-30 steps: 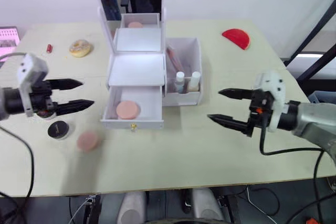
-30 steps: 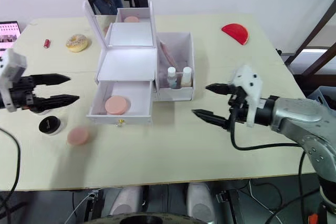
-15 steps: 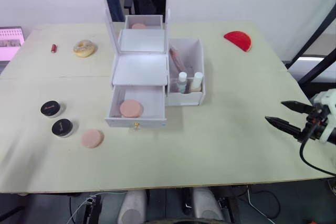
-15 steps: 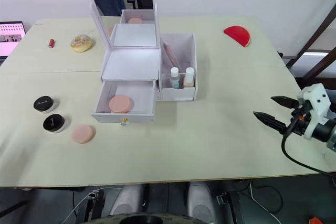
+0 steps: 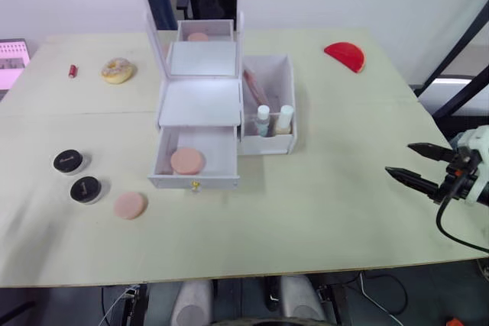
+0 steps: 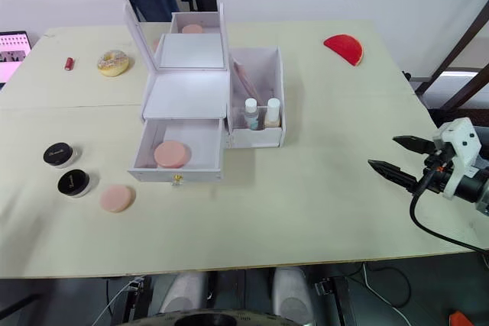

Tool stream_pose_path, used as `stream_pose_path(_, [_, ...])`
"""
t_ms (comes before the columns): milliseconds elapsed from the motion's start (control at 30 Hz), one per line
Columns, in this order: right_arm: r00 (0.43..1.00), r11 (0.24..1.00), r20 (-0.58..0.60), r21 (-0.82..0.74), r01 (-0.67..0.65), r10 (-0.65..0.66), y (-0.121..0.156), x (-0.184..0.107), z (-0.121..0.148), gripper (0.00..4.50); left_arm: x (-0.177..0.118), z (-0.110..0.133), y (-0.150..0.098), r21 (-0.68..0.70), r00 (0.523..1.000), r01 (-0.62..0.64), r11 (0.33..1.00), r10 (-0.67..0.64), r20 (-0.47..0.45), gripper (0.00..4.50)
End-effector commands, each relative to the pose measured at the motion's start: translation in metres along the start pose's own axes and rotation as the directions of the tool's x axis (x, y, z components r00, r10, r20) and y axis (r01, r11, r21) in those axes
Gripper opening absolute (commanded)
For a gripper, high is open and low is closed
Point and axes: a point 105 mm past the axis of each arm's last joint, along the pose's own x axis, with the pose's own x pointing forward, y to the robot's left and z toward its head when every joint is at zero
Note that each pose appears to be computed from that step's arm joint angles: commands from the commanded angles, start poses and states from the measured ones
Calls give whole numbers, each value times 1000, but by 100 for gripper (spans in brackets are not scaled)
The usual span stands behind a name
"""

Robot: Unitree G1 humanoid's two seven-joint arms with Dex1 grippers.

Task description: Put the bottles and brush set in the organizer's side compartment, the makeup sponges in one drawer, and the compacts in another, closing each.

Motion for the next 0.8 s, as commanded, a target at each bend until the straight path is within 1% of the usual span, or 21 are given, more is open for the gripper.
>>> stream_pose_path(33, [998, 995, 38, -88, -43, 46, 11, 10, 28, 450, 13, 28, -8, 69, 996, 57, 996, -61, 59, 447])
stream_pose_path(67, [997, 994, 43, -97, -58, 63, 15, 13, 32, 450, 17, 33, -13, 77, 994, 77, 994, -83, 70, 447])
stream_pose_path(133, [992, 990, 39, -82, -117, 120, 27, 22, 42, 450, 29, 44, -31, 103, 982, 156, 982, -166, 87, 447])
stream_pose_path(233, [976, 973, 50, -111, -205, 211, 48, 34, 58, 450, 43, 56, -60, 135, 953, 278, 951, -291, 88, 447])
stream_pose_path(300, [960, 955, 55, -135, -265, 274, 63, 41, 70, 450, 51, 63, -79, 158, 925, 359, 920, -374, 75, 447])
stream_pose_path(367, [936, 929, 61, -165, -333, 346, 80, 48, 83, 450, 55, 68, -95, 173, 891, 437, 883, -452, 52, 447])
stream_pose_path(467, [886, 874, 69, -219, -434, 458, 109, 57, 103, 450, 61, 74, -123, 200, 813, 569, 798, -582, 11, 447])
stream_pose_path(600, [826, 808, 69, -268, -525, 559, 138, 63, 120, 450, 62, 68, -153, 205, 695, 713, 671, -715, -79, 447])
stream_pose_path(667, [806, 786, 66, -283, -550, 588, 148, 65, 123, 450, 65, 60, -162, 196, 648, 758, 622, -752, -117, 447])
stream_pose_path(733, [799, 777, 63, -287, -560, 599, 153, 69, 124, 450, 73, 55, -166, 196, 630, 773, 603, -764, -135, 447])
stream_pose_path(800, [800, 778, 61, -285, -560, 597, 154, 71, 124, 450, 80, 53, -167, 198, 627, 776, 599, -766, -140, 447])
